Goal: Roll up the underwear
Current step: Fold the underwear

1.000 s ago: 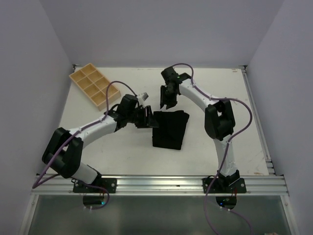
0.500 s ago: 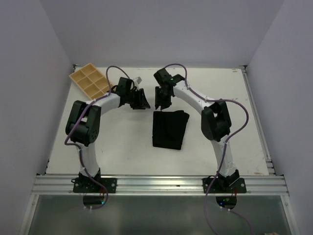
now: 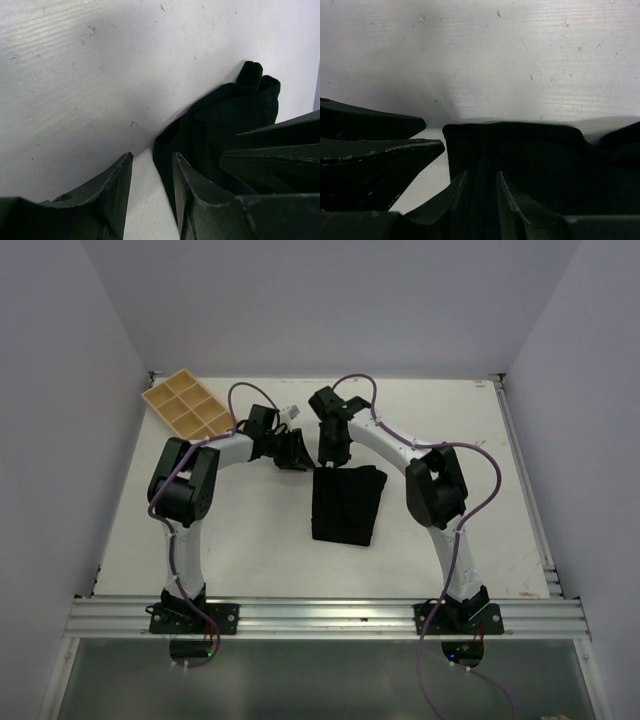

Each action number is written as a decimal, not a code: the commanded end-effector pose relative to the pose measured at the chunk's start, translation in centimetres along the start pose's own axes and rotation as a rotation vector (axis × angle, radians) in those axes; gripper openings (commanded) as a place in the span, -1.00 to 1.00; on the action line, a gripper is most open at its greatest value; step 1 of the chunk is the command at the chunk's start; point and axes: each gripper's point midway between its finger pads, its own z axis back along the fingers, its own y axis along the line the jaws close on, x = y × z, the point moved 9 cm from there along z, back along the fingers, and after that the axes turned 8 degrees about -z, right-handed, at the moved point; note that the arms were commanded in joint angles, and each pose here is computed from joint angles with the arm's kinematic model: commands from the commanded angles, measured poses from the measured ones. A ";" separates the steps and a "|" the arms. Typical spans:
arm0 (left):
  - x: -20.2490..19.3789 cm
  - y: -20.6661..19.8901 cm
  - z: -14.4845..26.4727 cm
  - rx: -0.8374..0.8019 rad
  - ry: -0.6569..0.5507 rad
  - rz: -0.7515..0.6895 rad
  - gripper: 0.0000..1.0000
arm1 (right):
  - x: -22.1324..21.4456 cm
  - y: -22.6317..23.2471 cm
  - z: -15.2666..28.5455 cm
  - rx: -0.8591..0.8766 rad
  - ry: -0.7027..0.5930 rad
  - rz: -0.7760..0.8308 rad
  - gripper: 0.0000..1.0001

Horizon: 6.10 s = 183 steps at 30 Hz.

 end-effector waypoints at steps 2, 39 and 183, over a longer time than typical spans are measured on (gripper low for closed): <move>0.2 -0.2 -1.1 -0.064 -0.028 -0.046 -0.16 | -0.3 -0.2 -0.2 -0.048 -0.016 -0.015 -0.35; -0.6 -0.1 -3.2 -0.074 -0.007 -0.015 -1.00 | -2.4 1.9 -0.7 0.005 -0.030 0.078 -1.00; -6.8 -14.7 9.2 -0.004 -0.148 -0.287 -0.03 | 0.9 -11.3 7.0 0.050 -0.043 -0.249 -0.14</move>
